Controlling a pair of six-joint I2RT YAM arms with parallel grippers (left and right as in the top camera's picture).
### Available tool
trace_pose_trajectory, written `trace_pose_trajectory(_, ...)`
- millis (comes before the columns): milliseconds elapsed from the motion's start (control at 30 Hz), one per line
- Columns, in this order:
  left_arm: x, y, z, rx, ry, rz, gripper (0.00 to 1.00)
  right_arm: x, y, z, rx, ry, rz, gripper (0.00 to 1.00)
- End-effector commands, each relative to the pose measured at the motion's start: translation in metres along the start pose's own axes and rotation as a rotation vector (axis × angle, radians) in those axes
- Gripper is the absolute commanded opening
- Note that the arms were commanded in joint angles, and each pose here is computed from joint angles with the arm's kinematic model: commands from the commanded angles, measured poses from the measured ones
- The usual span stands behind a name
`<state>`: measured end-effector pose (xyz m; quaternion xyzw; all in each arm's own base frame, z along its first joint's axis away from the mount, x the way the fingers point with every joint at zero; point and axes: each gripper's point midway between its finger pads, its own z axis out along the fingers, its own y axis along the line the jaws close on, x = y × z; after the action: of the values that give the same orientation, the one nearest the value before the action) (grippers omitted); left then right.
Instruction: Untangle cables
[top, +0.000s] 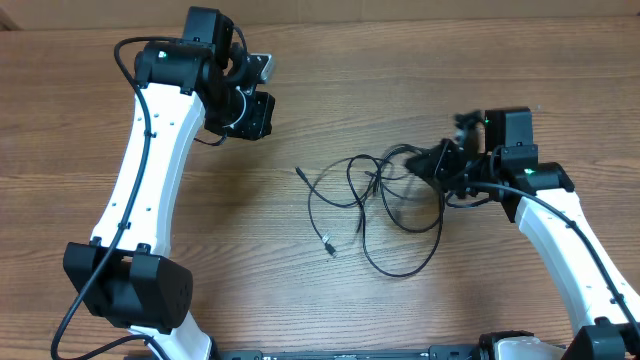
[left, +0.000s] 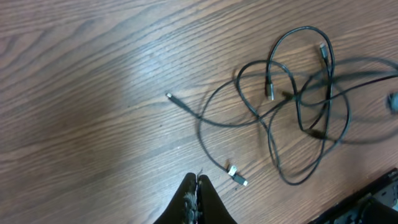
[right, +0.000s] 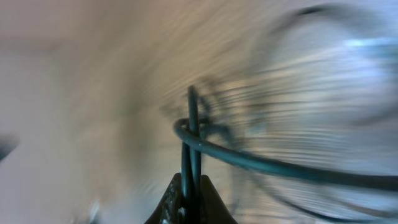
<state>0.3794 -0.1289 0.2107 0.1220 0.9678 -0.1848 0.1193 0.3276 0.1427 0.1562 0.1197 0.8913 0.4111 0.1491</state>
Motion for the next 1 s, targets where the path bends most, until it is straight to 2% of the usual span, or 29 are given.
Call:
trace_pose_trajectory(0, -0.005, -0.020, -0.013, 0.045, -0.049, 0.027, 0.04, 0.039, 0.069, -0.013, -0.382, 0.197, -0.209, 0.04)
trace_pose_trajectory(233, -0.002, -0.049, -0.009, 0.135, -0.038, 0.086, 0.04, 0.039, 0.070, -0.011, -0.377, 0.194, -0.224, 0.04)
trace_pose_trajectory(400, 0.003, -0.068, -0.004, 0.154, -0.022, 0.174, 0.22, 0.042, 0.072, -0.009, -0.378, 0.195, -0.259, 0.04)
trace_pose_trajectory(467, 0.006, -0.081, -0.002, 0.183, -0.016, 0.227, 0.26, 0.044, 0.073, -0.008, -0.382, 0.197, -0.276, 0.04)
trace_pose_trajectory(600, 0.013, -0.109, -0.001, 0.270, -0.010, 0.349, 0.27, 0.046, 0.077, -0.006, -0.392, 0.199, -0.306, 0.04)
trace_pose_trajectory(767, 0.018, -0.124, 0.002, 0.291, -0.007, 0.449, 0.27, 0.055, 0.089, -0.004, -0.435, 0.225, -0.358, 0.04)
trace_pose_trajectory(867, 0.020, -0.129, 0.003, 0.296, -0.007, 0.493, 0.27, 0.060, 0.102, -0.008, -0.504, 0.236, -0.418, 0.04)
trace_pose_trajectory(967, 0.021, -0.129, 0.003, 0.296, -0.006, 0.493, 0.27, 0.049, 0.101, -0.004, -0.463, 0.195, -0.380, 0.04)
